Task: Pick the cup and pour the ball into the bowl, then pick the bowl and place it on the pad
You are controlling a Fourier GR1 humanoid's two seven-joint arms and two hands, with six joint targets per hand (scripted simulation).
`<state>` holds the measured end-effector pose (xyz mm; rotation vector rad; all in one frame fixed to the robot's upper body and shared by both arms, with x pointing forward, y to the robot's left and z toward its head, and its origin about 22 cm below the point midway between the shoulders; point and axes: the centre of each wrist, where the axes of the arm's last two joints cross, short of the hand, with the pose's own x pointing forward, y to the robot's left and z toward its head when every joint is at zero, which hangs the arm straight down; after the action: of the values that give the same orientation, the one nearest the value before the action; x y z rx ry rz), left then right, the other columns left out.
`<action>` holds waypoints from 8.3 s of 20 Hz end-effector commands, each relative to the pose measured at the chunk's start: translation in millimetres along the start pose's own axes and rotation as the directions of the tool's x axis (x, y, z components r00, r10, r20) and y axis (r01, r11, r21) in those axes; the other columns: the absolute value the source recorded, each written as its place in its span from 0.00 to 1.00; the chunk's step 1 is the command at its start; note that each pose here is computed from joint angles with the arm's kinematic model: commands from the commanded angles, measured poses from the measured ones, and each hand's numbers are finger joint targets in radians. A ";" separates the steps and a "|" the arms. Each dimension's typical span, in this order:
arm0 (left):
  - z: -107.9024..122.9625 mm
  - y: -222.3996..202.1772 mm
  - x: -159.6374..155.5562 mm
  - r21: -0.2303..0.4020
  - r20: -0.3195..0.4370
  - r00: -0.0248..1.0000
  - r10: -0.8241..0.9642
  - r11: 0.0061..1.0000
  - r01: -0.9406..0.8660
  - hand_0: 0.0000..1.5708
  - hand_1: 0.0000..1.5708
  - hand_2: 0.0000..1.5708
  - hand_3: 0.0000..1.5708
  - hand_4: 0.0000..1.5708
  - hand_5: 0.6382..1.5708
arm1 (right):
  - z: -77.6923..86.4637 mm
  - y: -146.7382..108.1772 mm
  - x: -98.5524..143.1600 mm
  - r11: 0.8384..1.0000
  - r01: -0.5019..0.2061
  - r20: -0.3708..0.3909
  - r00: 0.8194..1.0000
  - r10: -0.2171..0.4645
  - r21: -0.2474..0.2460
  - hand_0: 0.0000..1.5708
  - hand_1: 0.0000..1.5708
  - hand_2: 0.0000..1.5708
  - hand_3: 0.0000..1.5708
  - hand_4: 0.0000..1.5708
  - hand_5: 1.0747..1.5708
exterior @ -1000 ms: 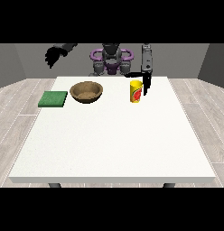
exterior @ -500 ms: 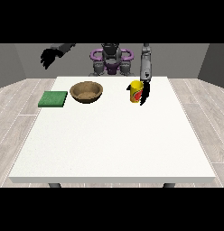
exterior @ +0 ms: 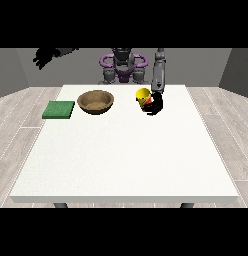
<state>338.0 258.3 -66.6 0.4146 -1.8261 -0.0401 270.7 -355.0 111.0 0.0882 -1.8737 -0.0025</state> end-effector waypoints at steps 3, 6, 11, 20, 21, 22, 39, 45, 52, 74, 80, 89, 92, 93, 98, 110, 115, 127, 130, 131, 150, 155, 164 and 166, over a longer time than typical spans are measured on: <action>-7.3 -30.3 15.9 -0.098 -0.062 0.980 -0.188 0.978 0.182 0.81 0.81 1.00 1.00 0.90 0.85 | 11.0 -37.6 -17.7 0.998 0.014 -0.159 0.987 -0.023 -0.060 0.00 0.00 0.00 0.20 0.41 0.99; -28.0 -66.0 47.4 -0.129 0.026 0.940 -0.341 0.931 0.342 0.83 0.83 1.00 1.00 0.89 0.91 | 10.5 -31.9 -33.6 0.998 0.008 -0.188 0.982 -0.021 -0.068 0.00 0.00 0.00 0.18 0.41 0.99; -29.6 -58.9 37.6 -0.121 0.185 0.700 -0.689 0.691 0.712 0.87 0.87 1.00 1.00 0.93 0.96 | 14.4 -37.8 -45.7 0.997 0.032 -0.224 0.973 -0.048 -0.076 0.00 0.00 0.00 0.12 0.42 0.98; -27.3 -152.2 87.1 -0.202 0.262 0.515 -0.816 0.475 0.856 0.87 0.87 1.00 1.00 0.92 0.97 | 40.7 -85.9 -61.9 0.991 0.016 -0.259 0.965 -0.051 -0.136 0.00 0.00 0.00 0.00 0.44 0.98; -22.8 -160.6 92.9 -0.208 0.274 0.487 -0.829 0.444 0.872 0.87 0.87 1.00 1.00 0.93 0.96 | 26.6 -66.5 -72.3 0.989 0.047 -0.274 0.958 -0.085 -0.141 0.00 0.00 0.00 0.00 0.43 0.97; -51.6 -168.6 122.4 -0.122 0.261 0.441 -0.859 0.424 0.898 0.87 0.87 1.00 1.00 0.94 0.96 | 23.9 -55.2 -74.2 0.995 0.064 -0.246 0.966 -0.081 -0.073 0.00 0.00 0.00 0.00 0.44 0.97; -5.4 -209.6 154.6 0.013 0.500 -0.160 -0.851 -0.177 0.984 0.21 0.21 0.81 1.00 0.69 1.00 | 20.2 -56.5 -100.1 0.993 0.061 -0.334 0.938 -0.091 -0.101 0.00 0.00 0.00 0.21 0.44 0.96; -24.4 -199.9 168.4 -0.002 0.449 -0.095 -0.888 -0.107 0.994 0.00 0.00 0.70 0.98 0.71 1.00 | 18.3 -49.0 -93.3 0.992 0.046 -0.306 0.949 -0.079 -0.114 0.00 0.00 0.00 0.09 0.46 0.95; -77.0 -115.4 173.8 -0.141 0.209 0.547 -0.811 0.528 0.837 0.60 0.60 0.87 0.69 0.83 0.98 | 38.1 -60.9 -98.3 0.978 0.004 -0.359 0.930 -0.080 -0.207 0.00 0.00 0.00 0.07 0.47 0.96; -149.1 118.6 220.1 -0.283 0.001 0.985 0.174 0.944 -0.167 0.00 0.00 0.00 0.00 0.66 0.99 | 67.1 20.6 -181.3 0.928 0.087 -0.289 0.936 -0.201 -0.363 0.00 0.00 0.00 0.00 0.46 0.99; -140.0 168.6 214.9 -0.217 0.020 0.985 0.172 0.962 -0.163 0.00 0.00 0.00 0.00 0.64 0.97 | 32.9 27.9 -184.3 0.948 0.107 -0.281 0.940 -0.194 -0.299 0.00 0.00 0.00 0.00 0.37 0.97; -136.8 180.7 253.4 -0.246 0.056 0.979 0.194 0.953 -0.175 0.00 0.00 0.00 0.00 0.65 0.96 | 58.6 0.1 -206.4 0.936 0.085 -0.279 0.942 -0.187 -0.340 0.00 0.00 0.00 0.00 0.32 0.96; -137.6 184.5 255.9 -0.252 0.051 0.985 0.167 0.956 -0.149 0.00 0.00 0.00 0.00 0.64 0.97 | 46.2 25.8 -208.8 0.940 0.071 -0.249 0.955 -0.160 -0.333 0.00 0.00 0.00 0.00 0.30 0.95; -124.8 187.3 232.6 -0.280 0.033 0.984 0.175 0.947 -0.159 0.00 0.00 0.00 0.00 0.65 0.97 | 66.6 14.4 -212.6 0.931 0.074 -0.282 0.942 -0.184 -0.358 0.00 0.00 0.00 0.00 0.28 0.95; -131.1 186.6 242.6 -0.243 0.061 0.982 0.179 0.957 -0.159 0.00 0.00 0.00 0.00 0.65 0.96 | 34.4 49.4 -209.5 0.943 0.106 -0.252 0.949 -0.191 -0.317 0.00 0.00 0.00 0.00 0.28 0.95; -127.8 217.3 262.4 -0.267 0.133 0.967 0.215 0.948 -0.174 0.00 0.00 0.00 0.00 0.65 0.96 | 88.4 -1.2 -213.3 0.863 -0.219 -0.479 0.877 -0.030 -0.455 1.00 1.00 1.00 1.00 0.60 0.80; -132.0 223.7 273.8 -0.242 0.135 0.966 0.221 0.953 -0.185 0.00 0.00 0.00 0.00 0.72 0.94 | 90.1 -29.2 -193.8 0.837 -0.334 -0.508 0.857 0.079 -0.433 1.00 1.00 1.00 0.91 0.60 0.92; -119.0 243.3 225.1 -0.197 0.030 0.981 0.193 0.963 -0.184 0.00 0.00 0.00 0.00 0.76 0.97 | 42.1 -79.7 -116.9 0.797 -0.469 -0.586 0.789 0.185 -0.380 1.00 1.00 1.00 0.62 0.67 0.97; -114.3 252.1 208.9 -0.153 -0.004 0.985 0.170 0.974 -0.168 0.00 0.00 0.00 0.00 0.77 0.97 | 9.9 -92.2 -76.8 0.805 -0.504 -0.614 0.754 0.234 -0.312 1.00 1.00 1.00 0.46 0.67 0.98; -114.3 263.9 215.7 -0.136 -0.001 0.986 0.168 0.977 -0.167 0.00 0.00 0.00 0.00 0.76 0.97 | 13.1 -110.0 -62.6 0.799 -0.521 -0.612 0.748 0.258 -0.299 1.00 1.00 1.00 0.45 0.67 0.99; -94.0 294.9 182.0 -0.102 0.080 0.984 0.161 0.983 -0.153 0.00 0.00 0.00 0.00 0.77 0.98 | -31.2 -106.7 -56.3 0.840 -0.377 -0.548 0.828 0.117 -0.390 1.00 1.00 1.00 0.28 0.68 1.00; -94.7 299.8 181.8 -0.083 0.066 0.983 0.172 0.983 -0.166 0.00 0.00 0.00 0.00 0.77 0.98 | -33.4 -95.1 -73.4 0.852 -0.345 -0.531 0.842 0.096 -0.393 1.00 1.00 1.00 0.37 0.64 1.00; -94.1 308.9 197.5 -0.109 0.102 0.980 0.172 0.981 -0.161 0.00 0.00 0.00 0.00 0.76 0.99 | -30.6 -136.4 -44.9 0.750 -0.379 -0.530 0.847 0.045 -0.542 1.00 1.00 1.00 0.69 0.00 0.96; -94.0 326.0 209.1 -0.080 0.101 0.982 0.161 0.985 -0.153 0.00 0.00 0.00 0.00 0.76 0.99 | -23.7 -140.8 -45.7 0.745 -0.388 -0.519 0.852 0.065 -0.543 0.99 0.99 0.96 0.59 0.00 0.97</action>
<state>300.6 505.1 224.2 0.2085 -1.9526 -0.0321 322.8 -476.6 60.5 -0.5282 -1.2787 -0.3937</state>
